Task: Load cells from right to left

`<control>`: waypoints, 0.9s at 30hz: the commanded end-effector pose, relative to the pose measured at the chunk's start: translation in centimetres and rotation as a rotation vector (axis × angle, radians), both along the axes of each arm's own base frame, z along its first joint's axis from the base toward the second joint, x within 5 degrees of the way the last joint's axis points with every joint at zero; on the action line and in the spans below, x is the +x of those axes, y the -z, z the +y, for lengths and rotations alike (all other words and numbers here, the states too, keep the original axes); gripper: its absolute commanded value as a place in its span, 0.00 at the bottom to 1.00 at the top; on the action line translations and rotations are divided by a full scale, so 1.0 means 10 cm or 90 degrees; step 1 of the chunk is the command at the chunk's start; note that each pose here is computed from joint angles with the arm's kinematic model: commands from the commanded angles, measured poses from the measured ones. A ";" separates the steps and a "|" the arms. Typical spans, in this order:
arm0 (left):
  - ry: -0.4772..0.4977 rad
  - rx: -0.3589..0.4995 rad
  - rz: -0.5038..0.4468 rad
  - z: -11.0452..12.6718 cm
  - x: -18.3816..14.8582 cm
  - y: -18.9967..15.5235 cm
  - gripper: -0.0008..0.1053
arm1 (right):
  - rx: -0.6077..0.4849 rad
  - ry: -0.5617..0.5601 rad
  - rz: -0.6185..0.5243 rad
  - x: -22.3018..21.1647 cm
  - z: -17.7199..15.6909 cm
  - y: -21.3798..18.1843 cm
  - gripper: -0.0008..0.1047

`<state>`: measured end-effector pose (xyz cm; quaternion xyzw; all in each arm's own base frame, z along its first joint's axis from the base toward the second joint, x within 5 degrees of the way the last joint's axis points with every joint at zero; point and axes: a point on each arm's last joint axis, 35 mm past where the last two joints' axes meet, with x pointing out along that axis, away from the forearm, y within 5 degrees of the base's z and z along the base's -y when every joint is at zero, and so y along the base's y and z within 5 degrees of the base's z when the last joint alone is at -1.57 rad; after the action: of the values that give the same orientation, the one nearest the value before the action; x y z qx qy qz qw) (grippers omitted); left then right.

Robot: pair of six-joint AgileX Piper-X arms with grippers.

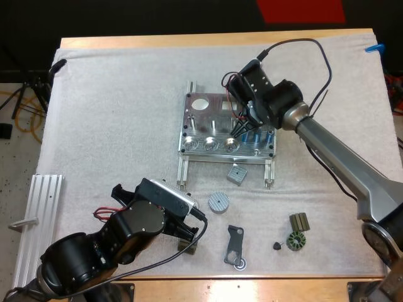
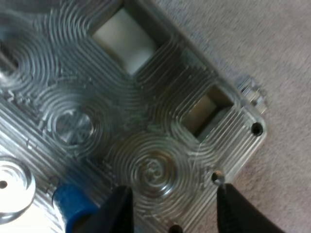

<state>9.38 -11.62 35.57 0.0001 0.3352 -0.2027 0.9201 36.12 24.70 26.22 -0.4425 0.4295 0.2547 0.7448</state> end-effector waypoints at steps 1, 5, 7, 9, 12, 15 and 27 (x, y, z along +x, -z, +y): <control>-0.012 -0.006 -0.015 0.01 0.00 -0.03 0.52 | 0.001 -0.008 0.019 -0.01 -0.01 0.04 0.39; -0.012 -0.006 -0.015 0.01 0.00 -0.03 0.52 | 0.003 -0.010 0.026 0.00 0.00 0.06 0.39; -0.012 -0.006 -0.015 0.01 0.00 -0.03 0.52 | 0.003 -0.010 0.026 0.00 0.00 0.06 0.39; -0.012 -0.006 -0.015 0.01 0.00 -0.03 0.52 | 0.018 -0.018 0.038 -0.01 0.01 0.07 0.39; -0.012 -0.006 -0.015 0.01 0.00 -0.03 0.52 | 0.026 -0.018 0.045 -0.02 0.01 0.07 0.39; -0.012 -0.006 -0.015 0.01 0.00 -0.03 0.52 | 0.015 -0.012 0.037 -0.01 0.00 0.07 0.39; -0.013 -0.005 -0.017 0.01 0.00 -0.03 0.52 | 0.035 0.002 0.020 -0.17 -0.10 -0.28 0.39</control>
<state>9.39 -11.62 35.58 0.0001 0.3351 -0.2025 0.9202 35.04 24.18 27.52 -0.4240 0.4398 0.2780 0.7413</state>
